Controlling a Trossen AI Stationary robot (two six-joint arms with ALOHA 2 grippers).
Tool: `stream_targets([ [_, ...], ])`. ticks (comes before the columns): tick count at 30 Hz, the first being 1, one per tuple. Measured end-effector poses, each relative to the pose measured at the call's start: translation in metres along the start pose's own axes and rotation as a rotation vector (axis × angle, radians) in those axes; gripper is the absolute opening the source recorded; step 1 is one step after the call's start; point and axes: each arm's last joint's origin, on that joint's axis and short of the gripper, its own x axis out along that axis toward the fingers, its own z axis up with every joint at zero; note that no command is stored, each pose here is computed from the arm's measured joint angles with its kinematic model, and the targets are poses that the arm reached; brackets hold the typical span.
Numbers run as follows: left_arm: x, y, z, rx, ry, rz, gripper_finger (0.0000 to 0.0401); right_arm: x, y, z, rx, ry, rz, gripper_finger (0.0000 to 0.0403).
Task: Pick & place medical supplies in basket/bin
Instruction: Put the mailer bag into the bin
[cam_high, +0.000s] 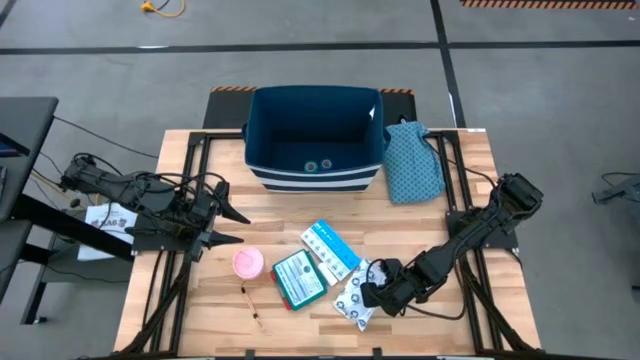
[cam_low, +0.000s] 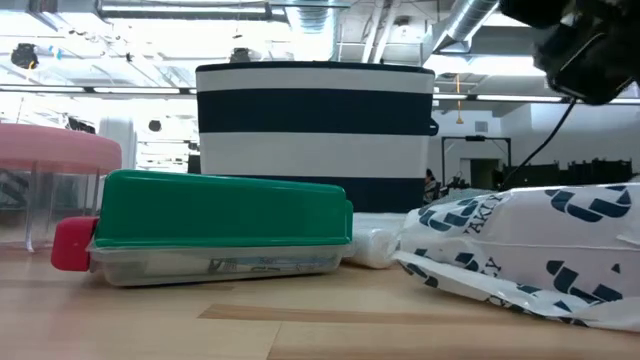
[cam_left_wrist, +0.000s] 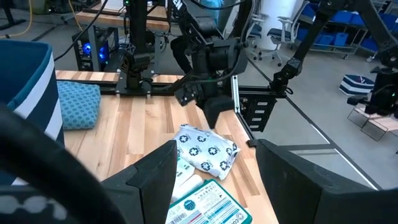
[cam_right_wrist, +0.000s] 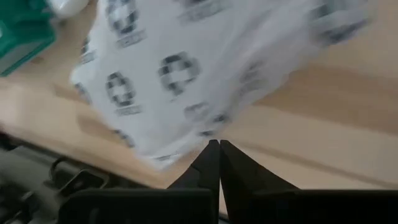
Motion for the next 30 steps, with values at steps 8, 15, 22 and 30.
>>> stream_targets([
  [8, 0.0, 0.0, 0.0, 0.005, 0.004, 0.0, 0.021, -0.029, 0.004, -0.002, -0.001, -0.006, 0.013, 0.0],
  [15, 0.0, 0.0, -0.001, 0.01, 0.014, -0.021, 0.021, -0.028, 0.01, 0.002, 0.014, -0.02, 0.065, 0.0021],
  [22, 0.0, 0.0, -0.002, 0.016, 0.025, -0.025, 0.021, -0.028, 0.012, 0.007, 0.031, -0.031, 0.06, 0.0112],
  [30, 0.0, -0.001, -0.002, 0.015, 0.03, -0.044, 0.021, -0.012, 0.012, 0.008, 0.059, -0.034, 0.019, 0.022],
])
